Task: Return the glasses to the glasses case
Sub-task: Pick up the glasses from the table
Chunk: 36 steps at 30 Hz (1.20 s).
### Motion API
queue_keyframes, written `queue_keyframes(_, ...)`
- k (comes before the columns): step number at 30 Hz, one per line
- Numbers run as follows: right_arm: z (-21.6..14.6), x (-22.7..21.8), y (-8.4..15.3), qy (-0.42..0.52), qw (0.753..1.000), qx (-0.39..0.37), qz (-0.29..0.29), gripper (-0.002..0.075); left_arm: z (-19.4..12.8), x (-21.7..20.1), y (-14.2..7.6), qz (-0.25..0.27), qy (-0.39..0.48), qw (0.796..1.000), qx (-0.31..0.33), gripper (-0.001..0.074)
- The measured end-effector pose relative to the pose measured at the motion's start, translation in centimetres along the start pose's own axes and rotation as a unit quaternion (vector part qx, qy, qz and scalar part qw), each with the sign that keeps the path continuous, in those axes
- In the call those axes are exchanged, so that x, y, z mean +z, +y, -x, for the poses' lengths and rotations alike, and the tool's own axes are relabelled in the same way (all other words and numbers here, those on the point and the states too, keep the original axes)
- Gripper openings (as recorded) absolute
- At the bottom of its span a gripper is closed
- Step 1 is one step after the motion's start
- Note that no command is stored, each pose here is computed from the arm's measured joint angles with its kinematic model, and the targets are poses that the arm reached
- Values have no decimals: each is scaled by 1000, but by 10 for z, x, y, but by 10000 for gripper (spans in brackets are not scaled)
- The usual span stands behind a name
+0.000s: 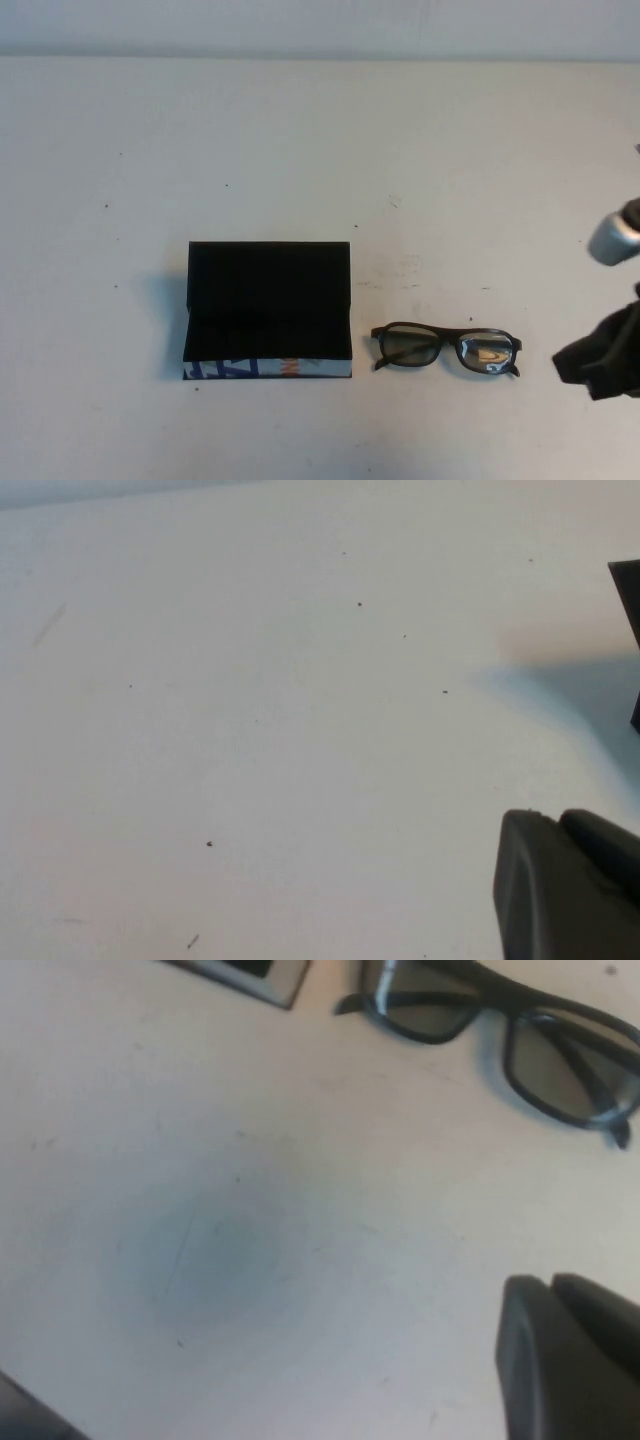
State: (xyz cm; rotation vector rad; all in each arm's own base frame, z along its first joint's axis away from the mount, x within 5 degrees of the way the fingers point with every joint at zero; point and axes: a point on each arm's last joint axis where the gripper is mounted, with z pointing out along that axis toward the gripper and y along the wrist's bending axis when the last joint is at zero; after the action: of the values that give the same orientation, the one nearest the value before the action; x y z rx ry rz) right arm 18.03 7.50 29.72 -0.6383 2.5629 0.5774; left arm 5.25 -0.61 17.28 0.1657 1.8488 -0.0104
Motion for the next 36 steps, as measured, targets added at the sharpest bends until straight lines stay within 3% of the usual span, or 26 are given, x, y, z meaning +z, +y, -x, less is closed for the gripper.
queue_keyframes(8,51,42,23,81,974,-210,37,-1,0,0,0,0,0,1000,0,-1)
queue_keyframes(15,81,84,25,148,917,-363,68,146,0,0,0,0,0,1000,0,-1)
queue_keyframes(20,92,111,11,192,895,-399,56,321,1,0,0,0,-1,1000,0,-1)
queue_keyframes(22,93,121,6,204,890,-403,57,355,1,0,0,0,-1,1000,0,-1)
queue_keyframes(27,96,137,1,218,873,-432,65,381,1,0,0,0,-1,1000,0,-1)
queue_keyframes(36,107,152,-5,217,868,-443,59,385,1,0,0,0,-1,1000,0,-1)
